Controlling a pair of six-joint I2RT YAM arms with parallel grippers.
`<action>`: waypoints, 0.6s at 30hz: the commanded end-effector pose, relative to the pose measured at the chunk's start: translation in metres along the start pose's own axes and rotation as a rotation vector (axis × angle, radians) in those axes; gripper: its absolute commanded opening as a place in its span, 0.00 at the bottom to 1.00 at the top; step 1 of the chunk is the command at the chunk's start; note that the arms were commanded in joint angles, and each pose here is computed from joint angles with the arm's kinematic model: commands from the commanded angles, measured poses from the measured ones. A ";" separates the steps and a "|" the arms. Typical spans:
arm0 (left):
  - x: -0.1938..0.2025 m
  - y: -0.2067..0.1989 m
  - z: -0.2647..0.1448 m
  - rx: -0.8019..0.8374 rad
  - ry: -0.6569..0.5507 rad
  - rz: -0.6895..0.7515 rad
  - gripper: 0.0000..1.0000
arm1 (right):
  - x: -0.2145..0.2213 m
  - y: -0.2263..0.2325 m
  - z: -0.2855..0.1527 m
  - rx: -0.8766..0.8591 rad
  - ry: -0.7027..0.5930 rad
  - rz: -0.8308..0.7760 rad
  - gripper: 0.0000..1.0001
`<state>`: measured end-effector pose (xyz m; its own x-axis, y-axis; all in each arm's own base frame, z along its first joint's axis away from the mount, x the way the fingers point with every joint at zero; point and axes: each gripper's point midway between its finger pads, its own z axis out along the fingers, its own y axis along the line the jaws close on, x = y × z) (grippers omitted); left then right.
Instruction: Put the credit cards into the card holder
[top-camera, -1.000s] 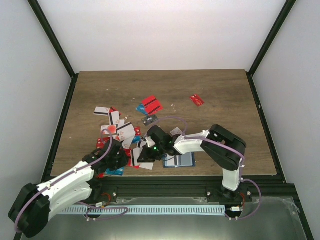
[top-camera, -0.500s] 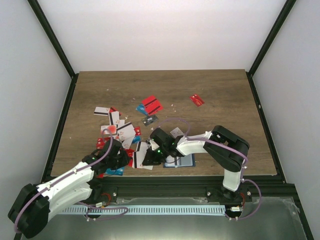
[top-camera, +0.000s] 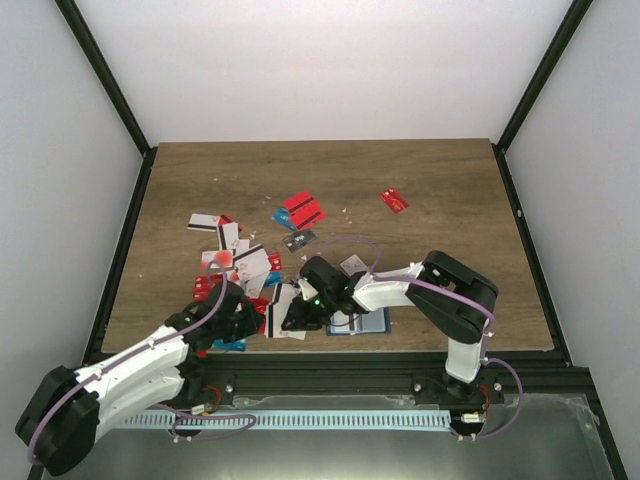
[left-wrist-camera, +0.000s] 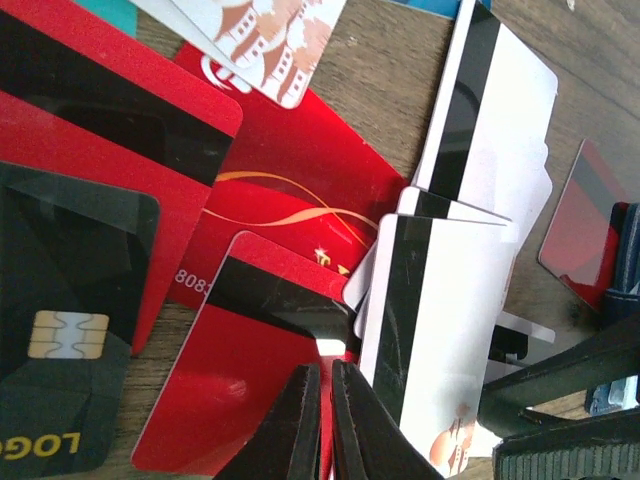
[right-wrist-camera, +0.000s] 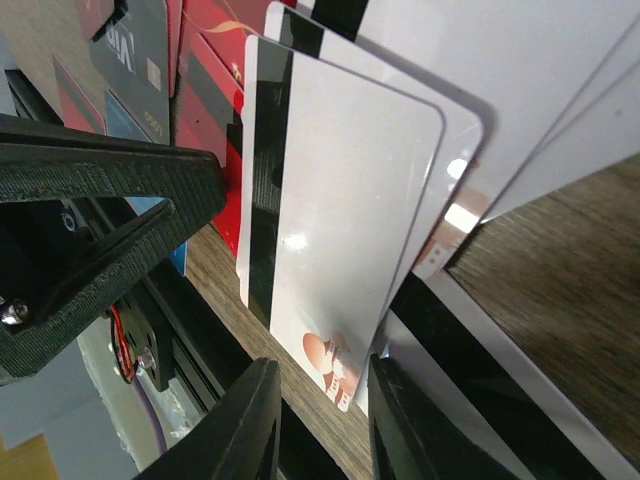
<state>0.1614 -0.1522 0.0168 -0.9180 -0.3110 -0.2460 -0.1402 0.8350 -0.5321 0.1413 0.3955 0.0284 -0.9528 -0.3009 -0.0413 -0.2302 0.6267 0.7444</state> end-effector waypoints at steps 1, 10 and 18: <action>0.005 -0.003 -0.001 0.020 0.012 0.019 0.07 | 0.001 -0.014 -0.003 0.058 -0.022 0.016 0.28; -0.006 -0.016 -0.013 0.039 -0.039 0.040 0.07 | -0.007 -0.012 -0.013 0.072 -0.071 0.010 0.29; 0.002 -0.018 -0.001 0.044 -0.008 0.060 0.07 | -0.016 -0.016 -0.014 0.072 -0.093 0.019 0.31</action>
<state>0.1589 -0.1591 0.0245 -0.9209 -0.2800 -0.2712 -0.0966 0.8379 -0.5372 0.1554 0.3868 0.0303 -0.9657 -0.2468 -0.0808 -0.2282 0.6580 0.7176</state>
